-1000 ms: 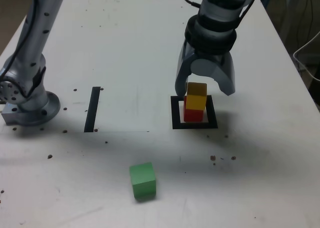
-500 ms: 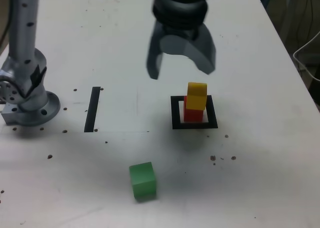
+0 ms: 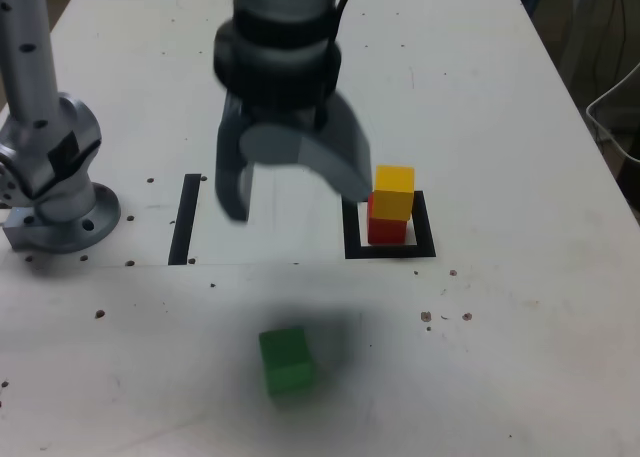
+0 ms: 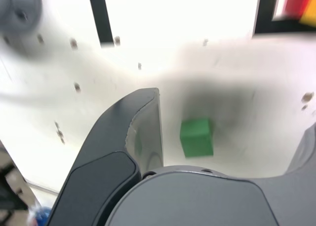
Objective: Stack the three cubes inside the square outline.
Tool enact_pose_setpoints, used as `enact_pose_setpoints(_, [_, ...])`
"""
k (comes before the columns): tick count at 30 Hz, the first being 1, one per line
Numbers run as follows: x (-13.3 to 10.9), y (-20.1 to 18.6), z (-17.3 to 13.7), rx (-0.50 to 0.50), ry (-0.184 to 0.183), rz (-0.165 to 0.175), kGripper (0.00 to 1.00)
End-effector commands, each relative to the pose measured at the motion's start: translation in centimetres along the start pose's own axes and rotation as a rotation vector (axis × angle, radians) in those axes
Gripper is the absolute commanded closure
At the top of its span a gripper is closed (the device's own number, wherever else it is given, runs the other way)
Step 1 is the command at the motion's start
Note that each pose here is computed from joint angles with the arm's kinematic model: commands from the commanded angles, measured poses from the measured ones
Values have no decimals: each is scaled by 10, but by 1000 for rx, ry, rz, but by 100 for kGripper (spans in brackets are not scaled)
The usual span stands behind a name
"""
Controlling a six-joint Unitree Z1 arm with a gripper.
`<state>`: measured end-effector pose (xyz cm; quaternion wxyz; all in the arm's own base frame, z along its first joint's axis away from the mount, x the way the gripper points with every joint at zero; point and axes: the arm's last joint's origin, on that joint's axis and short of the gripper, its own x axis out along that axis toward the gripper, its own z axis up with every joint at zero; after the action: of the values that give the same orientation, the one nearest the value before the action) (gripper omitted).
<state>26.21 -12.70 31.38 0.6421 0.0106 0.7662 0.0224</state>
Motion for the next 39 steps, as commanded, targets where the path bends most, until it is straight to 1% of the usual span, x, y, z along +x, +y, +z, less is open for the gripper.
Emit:
enact_pose_setpoints(1, [7, -13, -4, -9, -6, -27, 3])
enact_pose_setpoints(6, [31, -40, -6, -16, -8, -85, 5])
enact_pose_setpoints(9, [44, -52, -7, 0, -4, -101, 5])
enact_pose_setpoints(13, [65, -60, -5, 12, 16, -88, 6])
enact_pose_setpoints(17, [83, -63, -2, 18, 26, -64, 8])
enact_pose_setpoints(21, [88, -64, 0, 19, 27, -34, 12])
enact_pose_setpoints(24, [90, -64, 1, 18, 30, -27, 16])
enact_pose_setpoints(29, [92, -67, 5, 18, 30, -35, 28])
enact_pose_setpoints(31, [92, -68, 6, 19, 24, -42, 33])
enact_pose_setpoints(33, [92, -70, 8, 23, 10, -56, 38])
enact_pose_setpoints(37, [95, -75, 14, 38, -22, -91, 40])
enact_pose_setpoints(39, [97, -76, 16, 46, -31, -102, 40])
